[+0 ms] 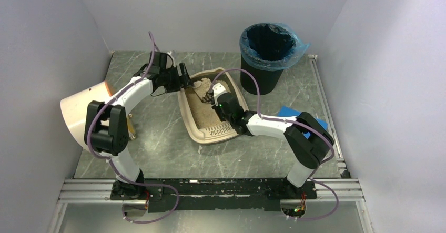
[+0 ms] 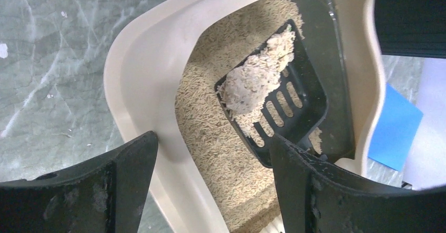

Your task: Clean the litter box

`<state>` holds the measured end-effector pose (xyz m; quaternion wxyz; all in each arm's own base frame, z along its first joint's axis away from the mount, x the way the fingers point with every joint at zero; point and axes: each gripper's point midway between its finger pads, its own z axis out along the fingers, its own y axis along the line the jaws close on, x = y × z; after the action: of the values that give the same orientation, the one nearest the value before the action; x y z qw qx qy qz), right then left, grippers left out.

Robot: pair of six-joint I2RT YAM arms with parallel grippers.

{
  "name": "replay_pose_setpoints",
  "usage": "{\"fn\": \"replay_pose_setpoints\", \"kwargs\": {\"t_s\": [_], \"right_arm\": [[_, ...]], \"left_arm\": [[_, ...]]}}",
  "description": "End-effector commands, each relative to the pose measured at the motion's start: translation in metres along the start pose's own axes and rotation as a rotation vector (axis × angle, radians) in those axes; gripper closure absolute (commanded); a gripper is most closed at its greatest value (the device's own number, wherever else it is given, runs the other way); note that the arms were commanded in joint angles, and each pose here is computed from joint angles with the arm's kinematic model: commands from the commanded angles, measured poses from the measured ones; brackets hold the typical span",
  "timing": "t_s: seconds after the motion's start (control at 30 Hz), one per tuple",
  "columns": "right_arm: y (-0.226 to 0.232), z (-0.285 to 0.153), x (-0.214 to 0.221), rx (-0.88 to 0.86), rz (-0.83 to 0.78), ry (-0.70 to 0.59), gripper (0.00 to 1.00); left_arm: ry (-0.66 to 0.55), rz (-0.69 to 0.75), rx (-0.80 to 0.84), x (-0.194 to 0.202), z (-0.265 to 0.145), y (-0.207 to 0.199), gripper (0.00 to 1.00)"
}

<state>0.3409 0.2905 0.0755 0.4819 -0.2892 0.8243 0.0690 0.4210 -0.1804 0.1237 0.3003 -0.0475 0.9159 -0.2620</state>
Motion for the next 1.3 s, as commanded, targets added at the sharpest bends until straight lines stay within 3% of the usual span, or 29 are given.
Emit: {"fn": "replay_pose_setpoints", "kwargs": {"t_s": [0.0,0.07,0.1,0.33,0.5,0.7,1.27], "right_arm": [[-0.009,-0.010,-0.011,0.034,0.014,-0.032,1.00],[-0.011,-0.013,-0.009,0.040,0.013,-0.026,1.00],[-0.012,-0.015,-0.009,0.043,0.012,-0.024,1.00],[-0.014,-0.031,-0.015,0.031,0.007,-0.027,1.00],[-0.019,-0.048,-0.026,0.037,-0.009,-0.100,1.00],[-0.024,-0.062,-0.036,0.067,-0.005,-0.134,1.00],[-0.018,-0.101,-0.044,0.129,-0.037,-0.185,1.00]], "left_arm": [[-0.075,0.008,0.114,-0.020,-0.022,-0.037,0.17],[-0.069,0.012,0.156,-0.020,-0.025,-0.046,0.03],[-0.059,0.012,0.165,-0.019,-0.028,-0.049,0.02],[-0.113,0.015,0.180,-0.028,-0.056,-0.060,0.02],[-0.109,0.043,0.196,-0.028,-0.080,-0.070,0.02],[-0.233,0.061,0.102,-0.035,-0.108,-0.052,0.02],[-0.216,0.022,0.069,-0.012,-0.092,-0.001,0.02]]}}
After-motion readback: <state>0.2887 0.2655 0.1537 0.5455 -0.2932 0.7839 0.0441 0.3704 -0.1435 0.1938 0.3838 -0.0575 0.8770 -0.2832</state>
